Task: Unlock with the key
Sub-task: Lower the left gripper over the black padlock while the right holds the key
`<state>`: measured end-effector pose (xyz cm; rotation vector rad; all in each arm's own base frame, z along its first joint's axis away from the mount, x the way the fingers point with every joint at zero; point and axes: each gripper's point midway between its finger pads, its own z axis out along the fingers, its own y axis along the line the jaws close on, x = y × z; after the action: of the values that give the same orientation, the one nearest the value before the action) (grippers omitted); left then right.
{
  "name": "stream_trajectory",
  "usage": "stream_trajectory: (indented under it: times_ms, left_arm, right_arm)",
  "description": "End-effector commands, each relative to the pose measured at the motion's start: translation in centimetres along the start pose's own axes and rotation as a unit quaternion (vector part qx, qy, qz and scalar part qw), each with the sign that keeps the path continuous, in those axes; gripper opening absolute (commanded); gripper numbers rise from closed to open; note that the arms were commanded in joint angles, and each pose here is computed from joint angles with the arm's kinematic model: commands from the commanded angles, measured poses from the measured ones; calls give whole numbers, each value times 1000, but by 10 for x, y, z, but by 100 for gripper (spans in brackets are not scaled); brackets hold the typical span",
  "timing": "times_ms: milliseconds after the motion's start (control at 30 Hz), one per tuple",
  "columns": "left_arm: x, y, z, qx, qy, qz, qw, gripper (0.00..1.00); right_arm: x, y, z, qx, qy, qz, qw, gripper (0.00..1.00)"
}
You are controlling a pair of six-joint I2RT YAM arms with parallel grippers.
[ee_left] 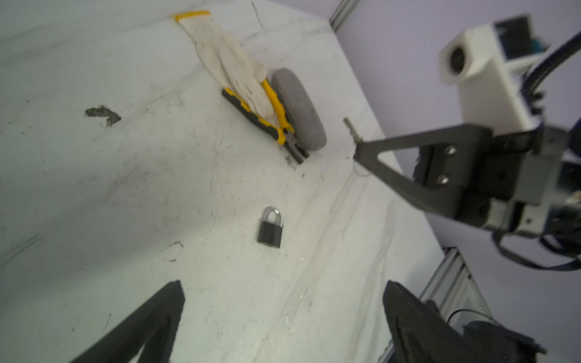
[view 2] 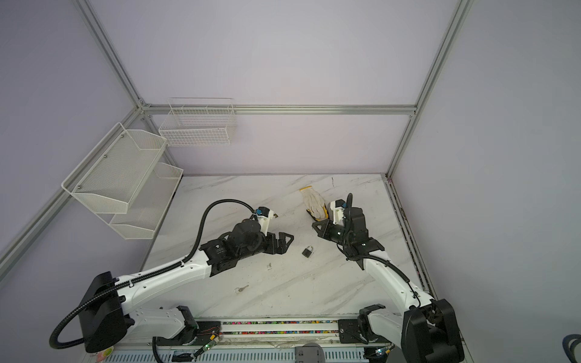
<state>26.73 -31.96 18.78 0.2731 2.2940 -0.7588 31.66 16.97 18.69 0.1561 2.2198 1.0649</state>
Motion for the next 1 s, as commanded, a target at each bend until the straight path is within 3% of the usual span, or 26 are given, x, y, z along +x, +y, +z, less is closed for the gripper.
stream_trajectory:
  times_ms: [0,200,433,800,967]
  left_arm:
    - [-10,-16,9,-58,24,76,995,100]
    - [15,-44,54,-69,89,154,982,88]
    - [33,-40,97,-136,138,198,961,83]
    - [50,-19,142,-216,183,190,940,73]
    - [55,-12,153,-231,190,177,938,68]
  right_arm:
    - [-12,-18,-10,58,-17,-14,998,0]
    - [-22,-44,-13,95,-27,0,995,0]
    - [-28,-61,-10,110,-29,16,993,0]
    - [-28,-67,-8,116,-30,13,993,0]
    - [-28,-67,-8,114,-29,12,993,0]
